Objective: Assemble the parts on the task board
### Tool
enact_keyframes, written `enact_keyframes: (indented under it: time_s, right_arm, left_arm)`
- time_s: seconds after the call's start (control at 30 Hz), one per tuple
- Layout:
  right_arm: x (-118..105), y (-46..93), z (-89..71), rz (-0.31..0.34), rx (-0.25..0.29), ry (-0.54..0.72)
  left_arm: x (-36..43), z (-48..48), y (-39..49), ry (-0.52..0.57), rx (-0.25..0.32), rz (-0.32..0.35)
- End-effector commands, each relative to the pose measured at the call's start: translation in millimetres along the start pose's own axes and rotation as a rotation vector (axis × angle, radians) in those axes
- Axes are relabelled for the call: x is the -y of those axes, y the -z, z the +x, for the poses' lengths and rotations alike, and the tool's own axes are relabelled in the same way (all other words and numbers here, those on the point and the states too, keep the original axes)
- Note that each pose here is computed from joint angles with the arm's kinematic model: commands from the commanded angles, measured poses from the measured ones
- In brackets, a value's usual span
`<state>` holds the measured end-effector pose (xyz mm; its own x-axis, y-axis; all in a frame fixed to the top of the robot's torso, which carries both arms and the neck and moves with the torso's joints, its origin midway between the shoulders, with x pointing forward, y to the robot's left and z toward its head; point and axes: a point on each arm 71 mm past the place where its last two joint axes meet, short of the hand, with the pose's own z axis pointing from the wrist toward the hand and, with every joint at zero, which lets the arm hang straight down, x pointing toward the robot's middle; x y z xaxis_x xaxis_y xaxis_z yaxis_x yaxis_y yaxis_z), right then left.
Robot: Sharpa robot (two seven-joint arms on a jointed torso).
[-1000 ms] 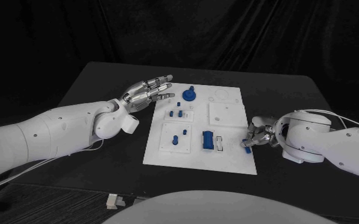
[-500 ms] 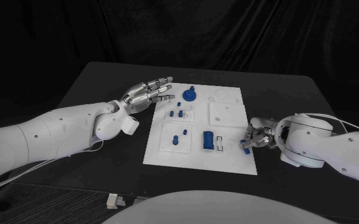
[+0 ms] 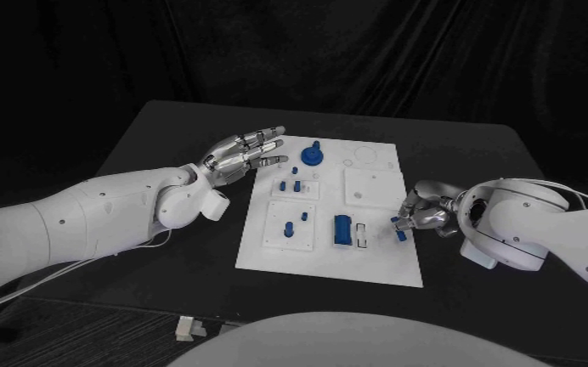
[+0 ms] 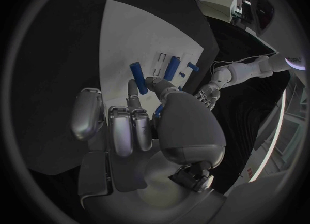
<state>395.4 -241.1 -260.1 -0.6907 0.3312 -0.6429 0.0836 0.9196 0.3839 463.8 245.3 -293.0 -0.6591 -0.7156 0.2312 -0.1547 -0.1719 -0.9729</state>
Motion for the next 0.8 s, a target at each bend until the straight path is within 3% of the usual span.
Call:
enact_keyframes:
  time_s: [0.03,0.47,0.8]
  right_arm:
    - [-3,-1.1,2.5,0.005,-0.059,-0.144]
    - [-11,-20.9,17.6,0.039,-0.172,-0.267]
    - [-11,-32.1,27.6,0.064,-0.203,-0.289]
  left_arm:
    - [0.3,2.2,-1.1,0.013,-0.007,0.013]
    - [0.1,3.2,-1.6,0.015,-0.011,0.013]
    - [0.0,3.3,-1.7,0.016,-0.012,0.012]
